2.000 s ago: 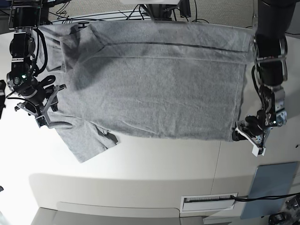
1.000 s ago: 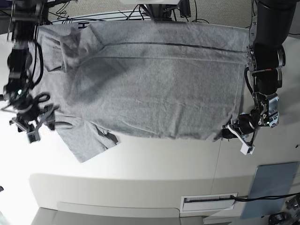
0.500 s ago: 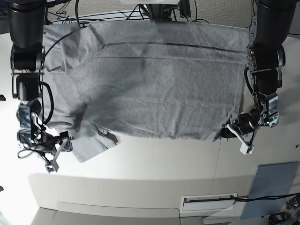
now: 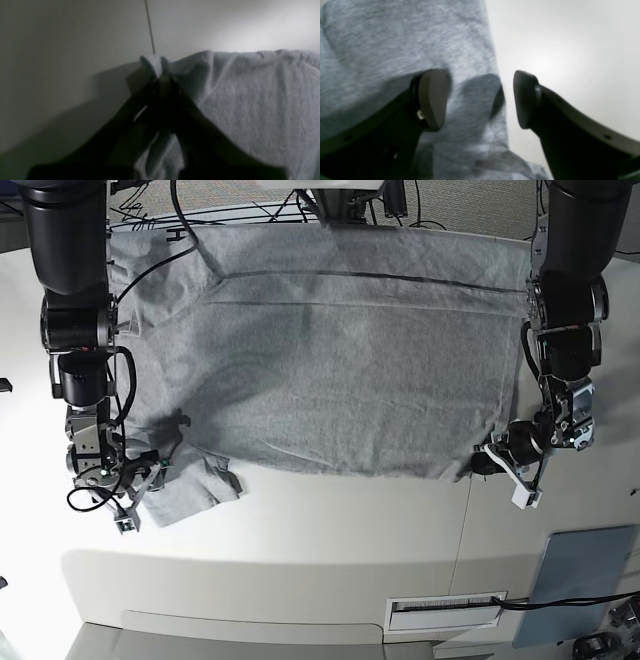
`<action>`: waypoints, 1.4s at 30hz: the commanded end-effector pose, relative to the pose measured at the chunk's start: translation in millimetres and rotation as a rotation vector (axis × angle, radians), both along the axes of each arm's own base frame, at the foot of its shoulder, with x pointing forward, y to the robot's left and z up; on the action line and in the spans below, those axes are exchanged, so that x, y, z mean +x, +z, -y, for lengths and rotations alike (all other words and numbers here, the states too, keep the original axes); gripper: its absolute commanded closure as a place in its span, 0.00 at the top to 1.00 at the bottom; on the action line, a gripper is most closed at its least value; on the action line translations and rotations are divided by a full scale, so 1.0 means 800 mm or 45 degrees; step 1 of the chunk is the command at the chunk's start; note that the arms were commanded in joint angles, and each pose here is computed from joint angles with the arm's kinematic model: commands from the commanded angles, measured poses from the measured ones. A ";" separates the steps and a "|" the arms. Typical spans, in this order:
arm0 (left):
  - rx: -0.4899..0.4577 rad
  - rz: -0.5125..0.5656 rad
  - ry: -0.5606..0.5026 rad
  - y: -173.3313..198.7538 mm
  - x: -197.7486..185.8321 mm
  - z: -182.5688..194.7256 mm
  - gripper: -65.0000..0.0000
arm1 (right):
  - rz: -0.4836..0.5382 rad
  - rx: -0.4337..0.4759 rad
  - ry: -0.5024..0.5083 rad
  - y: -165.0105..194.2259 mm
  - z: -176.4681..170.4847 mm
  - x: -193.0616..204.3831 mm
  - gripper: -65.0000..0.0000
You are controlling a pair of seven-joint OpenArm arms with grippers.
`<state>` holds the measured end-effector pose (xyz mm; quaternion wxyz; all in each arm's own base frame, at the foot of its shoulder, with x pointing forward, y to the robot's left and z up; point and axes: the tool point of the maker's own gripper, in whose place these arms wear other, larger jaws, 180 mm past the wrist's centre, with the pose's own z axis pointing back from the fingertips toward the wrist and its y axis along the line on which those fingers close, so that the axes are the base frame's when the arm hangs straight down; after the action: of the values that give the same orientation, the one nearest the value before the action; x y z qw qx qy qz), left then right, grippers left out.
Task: Fold the T-shirt properly
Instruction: 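Grasp the hem corners with both grippers and lift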
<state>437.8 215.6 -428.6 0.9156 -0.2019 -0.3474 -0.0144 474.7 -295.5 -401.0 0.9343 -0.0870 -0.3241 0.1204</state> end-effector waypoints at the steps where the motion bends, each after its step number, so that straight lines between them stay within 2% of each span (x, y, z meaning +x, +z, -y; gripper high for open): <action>1: 0.052 -0.038 -0.017 -0.001 -0.002 -0.009 0.00 | 0.078 -0.026 -0.019 0.030 0.015 0.019 0.61; 5: 0.051 -0.038 -0.018 -0.001 -0.002 -0.009 0.00 | 0.122 -0.026 -0.013 0.037 0.017 0.025 0.61; 12: 0.051 -0.038 -0.018 -0.001 -0.002 -0.009 0.00 | 0.164 -0.031 -0.084 0.047 0.033 0.028 0.61; 15: 0.051 -0.038 -0.018 -0.001 -0.002 -0.009 0.00 | 0.175 0.045 -0.153 0.049 0.038 0.026 0.61; 20: 0.051 -0.038 -0.018 -0.001 -0.002 -0.009 0.00 | 0.119 0.303 -0.144 0.039 0.011 0.016 0.61; 28: 0.050 -0.033 -0.016 0.000 -0.001 -0.009 0.00 | 0.041 0.316 -0.172 0.001 0.011 -0.015 0.61; 30: 0.050 -0.033 -0.016 0.000 -0.002 -0.009 0.00 | 0.044 0.311 -0.178 -0.001 0.013 -0.017 0.57; 32: 0.050 -0.033 -0.016 0.000 -0.001 -0.009 0.00 | 0.058 0.308 -0.182 -0.001 0.014 -0.016 0.48; 36: 0.048 -0.019 -0.011 0.001 0.001 -0.009 0.00 | 0.136 0.307 -0.167 0.009 0.014 -0.005 0.23; 39: 0.038 0.031 0.008 0.008 0.008 -0.010 0.00 | 0.194 0.258 -0.151 0.018 0.020 0.003 0.08; 42: 0.024 0.103 0.016 0.019 0.017 -0.009 0.00 | 0.217 0.212 -0.136 0.025 0.025 0.008 0.03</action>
<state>442.3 216.4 -425.1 0.9054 -0.2006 -0.3739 -0.0143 463.2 -306.5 -407.2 0.9259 -0.0253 -0.3752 0.0373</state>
